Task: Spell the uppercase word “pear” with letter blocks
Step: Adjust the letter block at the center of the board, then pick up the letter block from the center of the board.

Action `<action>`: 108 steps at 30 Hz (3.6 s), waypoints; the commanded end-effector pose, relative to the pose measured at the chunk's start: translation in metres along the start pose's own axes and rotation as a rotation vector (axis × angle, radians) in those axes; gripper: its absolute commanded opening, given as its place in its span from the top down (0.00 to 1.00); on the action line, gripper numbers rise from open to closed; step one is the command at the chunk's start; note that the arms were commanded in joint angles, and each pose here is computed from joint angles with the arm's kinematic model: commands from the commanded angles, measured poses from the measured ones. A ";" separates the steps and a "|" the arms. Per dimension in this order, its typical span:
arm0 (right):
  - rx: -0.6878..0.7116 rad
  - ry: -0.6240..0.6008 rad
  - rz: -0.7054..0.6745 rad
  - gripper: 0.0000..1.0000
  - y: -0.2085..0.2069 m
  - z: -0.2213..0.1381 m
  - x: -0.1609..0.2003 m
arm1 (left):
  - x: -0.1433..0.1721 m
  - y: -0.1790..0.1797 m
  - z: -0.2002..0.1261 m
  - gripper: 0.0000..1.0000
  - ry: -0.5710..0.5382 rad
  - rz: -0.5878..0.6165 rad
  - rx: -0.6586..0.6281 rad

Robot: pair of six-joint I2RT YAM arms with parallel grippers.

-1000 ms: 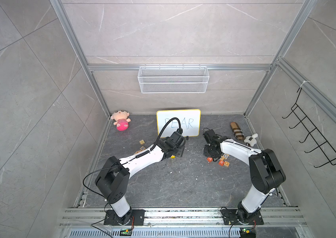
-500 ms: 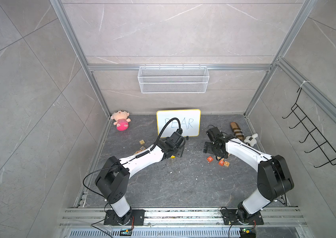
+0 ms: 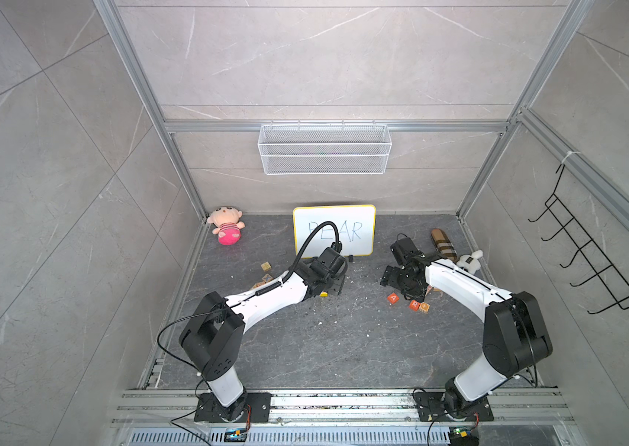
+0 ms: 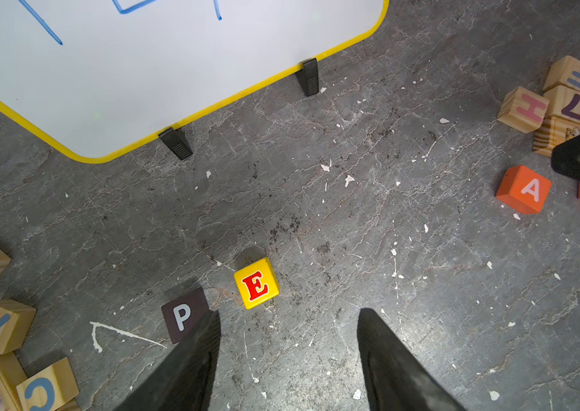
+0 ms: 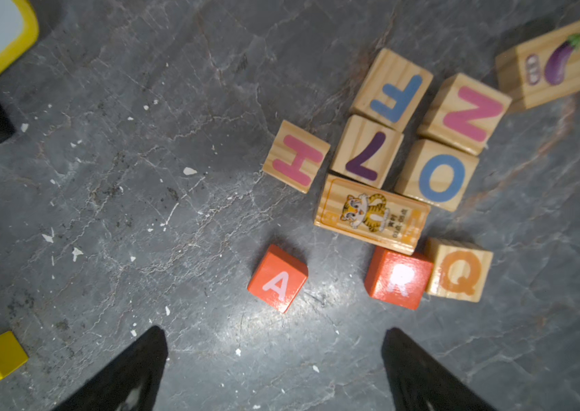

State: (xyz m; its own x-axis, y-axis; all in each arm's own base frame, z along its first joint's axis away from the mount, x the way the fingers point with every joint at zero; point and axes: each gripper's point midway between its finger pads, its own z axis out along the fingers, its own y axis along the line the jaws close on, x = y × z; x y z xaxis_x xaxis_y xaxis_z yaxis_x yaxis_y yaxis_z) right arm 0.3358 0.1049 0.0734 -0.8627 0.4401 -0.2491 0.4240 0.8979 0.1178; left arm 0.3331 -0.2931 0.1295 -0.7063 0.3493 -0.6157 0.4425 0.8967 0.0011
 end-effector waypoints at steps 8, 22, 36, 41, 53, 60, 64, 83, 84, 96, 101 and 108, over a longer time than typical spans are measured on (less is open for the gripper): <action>0.050 0.064 0.148 0.04 -0.004 0.020 0.006 | -0.006 0.003 -0.006 0.35 -0.026 0.010 -0.011; 0.033 0.120 0.227 0.11 0.002 0.045 0.016 | -0.008 0.008 -0.009 0.35 -0.035 0.002 -0.036; 0.074 0.115 0.258 0.26 -0.004 0.052 0.016 | -0.004 0.018 -0.010 0.36 -0.039 -0.021 -0.088; 0.089 0.108 0.250 0.26 -0.007 0.051 0.015 | -0.003 0.020 -0.010 0.36 -0.039 -0.022 -0.095; 0.097 0.095 0.236 0.36 -0.010 0.050 0.015 | -0.003 0.022 -0.011 0.36 -0.043 -0.024 -0.107; 0.090 0.109 0.256 0.40 -0.011 0.055 0.020 | -0.004 0.022 -0.012 0.36 -0.049 -0.025 -0.105; 0.086 0.112 0.263 0.42 -0.010 0.057 0.022 | -0.003 0.023 -0.013 0.36 -0.048 -0.024 -0.107; 0.127 0.104 0.246 0.54 -0.015 0.064 0.020 | -0.003 0.024 -0.014 0.36 -0.054 -0.025 -0.113; 0.128 0.099 0.243 0.54 -0.015 0.064 0.019 | -0.004 0.025 -0.014 0.36 -0.055 -0.025 -0.114; 0.110 0.084 0.201 0.71 -0.013 0.057 0.014 | -0.008 0.021 -0.017 0.36 -0.068 -0.023 -0.095; 0.130 0.039 0.176 0.71 -0.019 0.049 0.007 | -0.011 0.013 -0.018 0.36 -0.090 -0.006 -0.053; 0.121 -0.008 0.154 0.74 -0.021 0.036 0.000 | -0.013 0.004 -0.016 0.36 -0.086 0.023 -0.019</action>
State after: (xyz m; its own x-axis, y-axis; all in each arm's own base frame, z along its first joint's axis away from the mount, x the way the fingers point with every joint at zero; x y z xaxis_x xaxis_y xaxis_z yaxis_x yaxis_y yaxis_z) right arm 0.3376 0.0931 0.0226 -0.7800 0.5930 -0.2002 0.5974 0.8007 0.0440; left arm 0.3354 -0.2796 0.1318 -0.6851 0.3438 -0.6422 0.4093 0.9110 0.0509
